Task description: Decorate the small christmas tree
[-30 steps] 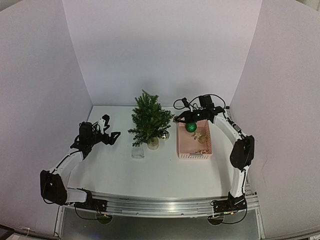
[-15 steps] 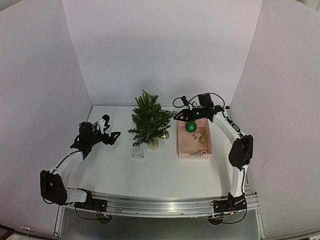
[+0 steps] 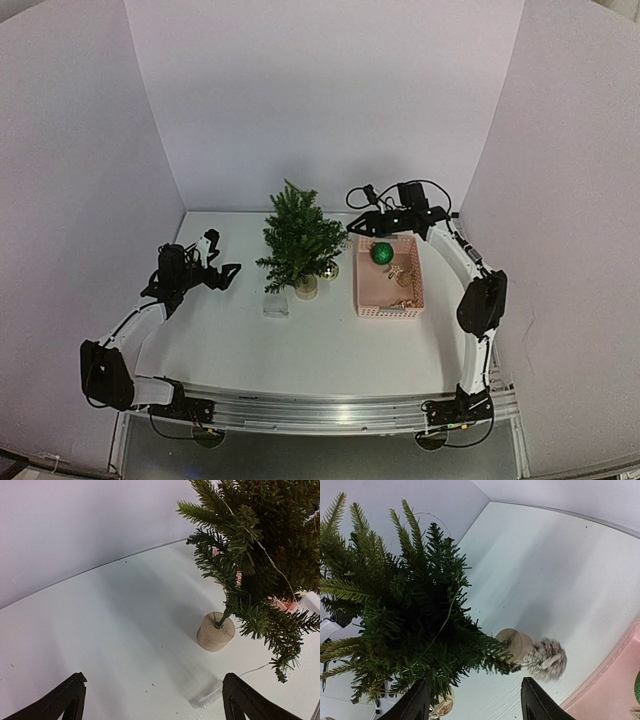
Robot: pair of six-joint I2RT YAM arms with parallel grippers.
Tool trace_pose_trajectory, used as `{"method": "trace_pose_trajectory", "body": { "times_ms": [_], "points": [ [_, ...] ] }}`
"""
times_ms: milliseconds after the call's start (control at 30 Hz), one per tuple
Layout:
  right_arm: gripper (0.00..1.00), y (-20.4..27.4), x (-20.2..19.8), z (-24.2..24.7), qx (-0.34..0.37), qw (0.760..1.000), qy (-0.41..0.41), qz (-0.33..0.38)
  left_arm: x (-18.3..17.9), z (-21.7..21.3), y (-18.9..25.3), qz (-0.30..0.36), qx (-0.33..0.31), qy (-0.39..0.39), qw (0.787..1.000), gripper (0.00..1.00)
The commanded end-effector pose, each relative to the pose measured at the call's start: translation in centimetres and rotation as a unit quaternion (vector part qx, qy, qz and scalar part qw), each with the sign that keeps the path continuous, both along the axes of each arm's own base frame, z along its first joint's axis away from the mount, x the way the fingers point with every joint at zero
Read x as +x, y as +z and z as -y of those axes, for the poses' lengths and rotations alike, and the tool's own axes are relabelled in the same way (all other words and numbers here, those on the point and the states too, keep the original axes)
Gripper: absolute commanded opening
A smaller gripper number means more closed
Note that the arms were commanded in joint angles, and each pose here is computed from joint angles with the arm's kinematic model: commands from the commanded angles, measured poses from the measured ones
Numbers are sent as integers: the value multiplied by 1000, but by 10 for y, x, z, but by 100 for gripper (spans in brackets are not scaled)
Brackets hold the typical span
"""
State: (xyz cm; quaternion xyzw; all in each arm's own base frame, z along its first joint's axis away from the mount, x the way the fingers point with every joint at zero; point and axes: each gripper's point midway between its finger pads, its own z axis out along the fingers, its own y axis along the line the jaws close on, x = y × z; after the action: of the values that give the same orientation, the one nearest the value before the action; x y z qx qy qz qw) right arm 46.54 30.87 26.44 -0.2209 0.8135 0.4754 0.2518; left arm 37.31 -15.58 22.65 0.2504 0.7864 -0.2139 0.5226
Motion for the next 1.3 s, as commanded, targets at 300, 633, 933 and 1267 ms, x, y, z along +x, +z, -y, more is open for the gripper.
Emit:
{"method": "trace_pose_trajectory", "body": {
  "times_ms": [300, 633, 933, 1267],
  "points": [
    [90, 13, 57, 99, -96, 962, -255, 23, 3, -3, 17, 30, 0, 7, 1000, 95],
    [75, -81, 33, 169, -260, 898, -349, -66, 4, -4, 8, 21, 0, 12, 1000, 95],
    [92, -130, 69, 147, -273, 914, -290, -70, 8, -5, 5, 12, 5, 15, 1000, 95],
    [97, -161, 96, 130, -276, 929, -240, -51, 15, -5, 7, 11, 12, 15, 1000, 95]
  ]
}}
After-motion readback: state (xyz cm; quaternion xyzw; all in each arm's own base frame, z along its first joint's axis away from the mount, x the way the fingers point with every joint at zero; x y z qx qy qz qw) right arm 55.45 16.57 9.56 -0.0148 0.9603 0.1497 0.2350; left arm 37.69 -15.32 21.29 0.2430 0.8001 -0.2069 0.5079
